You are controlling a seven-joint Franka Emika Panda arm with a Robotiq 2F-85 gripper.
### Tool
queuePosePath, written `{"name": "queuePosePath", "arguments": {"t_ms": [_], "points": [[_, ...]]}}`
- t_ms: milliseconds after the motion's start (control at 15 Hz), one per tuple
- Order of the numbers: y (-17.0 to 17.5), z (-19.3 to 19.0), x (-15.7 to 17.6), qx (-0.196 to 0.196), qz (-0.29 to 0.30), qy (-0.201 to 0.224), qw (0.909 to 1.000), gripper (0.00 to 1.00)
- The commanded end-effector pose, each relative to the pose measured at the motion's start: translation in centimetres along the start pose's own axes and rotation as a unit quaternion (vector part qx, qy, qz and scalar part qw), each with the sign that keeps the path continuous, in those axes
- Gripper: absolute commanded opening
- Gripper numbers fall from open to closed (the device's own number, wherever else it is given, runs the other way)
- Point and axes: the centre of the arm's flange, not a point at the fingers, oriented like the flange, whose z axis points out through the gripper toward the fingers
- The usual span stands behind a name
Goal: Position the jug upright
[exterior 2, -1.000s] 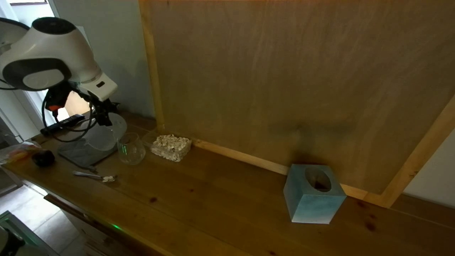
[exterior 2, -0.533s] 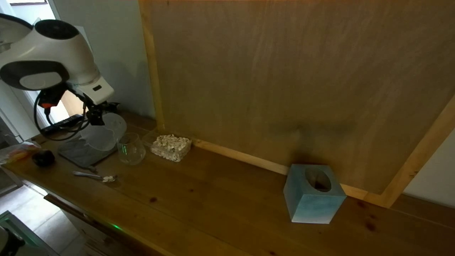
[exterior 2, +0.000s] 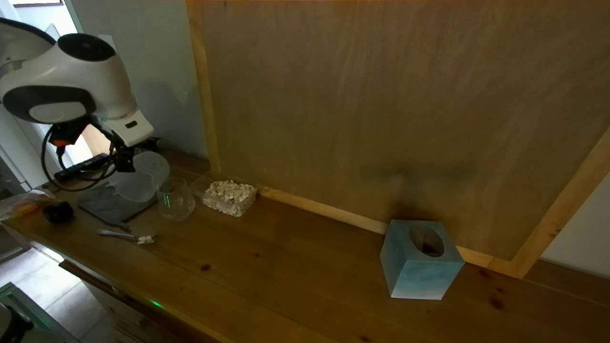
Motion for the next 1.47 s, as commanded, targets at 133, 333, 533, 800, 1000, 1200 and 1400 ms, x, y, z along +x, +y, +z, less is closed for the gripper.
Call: {"name": "queuePosePath", "arguments": {"t_ms": [133,333,533,800,1000,1200,1400], "points": [[1.3,1.9,-0.1,0.031,0.031,-0.026,0.9987,1.0],[1.5,2.5,0.1,0.037,0.037,-0.027,0.9983,0.96],[1.3,2.5,0.3,0.036,0.024,-0.014,0.999,0.69],[1.0,2.3,0.2,0.035,0.011,0.001,0.9993,0.41],[0.8,2.2,0.1,0.032,0.001,0.004,0.9995,0.2],[-0.1,1.6,-0.4,0.024,-0.013,0.017,0.9995,0.03],[-1.7,0.9,-1.0,0.02,-0.054,0.039,0.9976,0.0]]}}
